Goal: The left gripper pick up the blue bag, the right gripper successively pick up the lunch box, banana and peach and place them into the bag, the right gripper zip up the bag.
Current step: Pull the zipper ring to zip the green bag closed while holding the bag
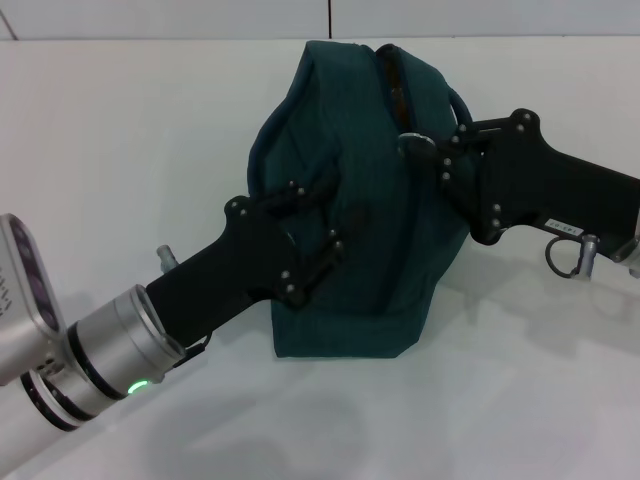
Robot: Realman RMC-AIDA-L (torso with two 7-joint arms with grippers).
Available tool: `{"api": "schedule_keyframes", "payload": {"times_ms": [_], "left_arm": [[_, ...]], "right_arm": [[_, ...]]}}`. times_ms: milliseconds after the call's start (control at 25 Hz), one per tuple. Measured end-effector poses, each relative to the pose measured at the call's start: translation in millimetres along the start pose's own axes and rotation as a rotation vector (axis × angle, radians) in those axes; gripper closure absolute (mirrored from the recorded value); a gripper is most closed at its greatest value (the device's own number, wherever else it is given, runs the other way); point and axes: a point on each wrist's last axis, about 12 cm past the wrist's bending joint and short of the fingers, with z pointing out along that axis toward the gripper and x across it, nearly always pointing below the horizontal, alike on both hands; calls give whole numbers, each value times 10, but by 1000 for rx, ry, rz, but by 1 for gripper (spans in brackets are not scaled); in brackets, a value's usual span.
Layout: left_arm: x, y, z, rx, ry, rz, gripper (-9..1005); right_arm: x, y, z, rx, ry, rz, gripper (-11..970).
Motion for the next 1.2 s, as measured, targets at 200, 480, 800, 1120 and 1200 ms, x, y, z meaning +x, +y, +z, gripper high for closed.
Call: {"api": "schedule_keyframes", "payload": {"times_ms": [200,480,800,1120,1200], "left_arm": [[2,-8,-3,16,6,10,665],[13,-45,-2,106,38,59,891],[9,-35,-59,141,57,121,946],[-12,11,-154,148,76,156,947],[-17,30,-162,135,77,160,947]], "right_arm": [[4,7,-9,1,-1,4,941],[8,12,-18,2,-1,7,941],[9,-13,-121,76,-25,27,941],[51,-53,-295,229,-57,-25,941],[64,-53,-322,254,-60,-42,941]]}}
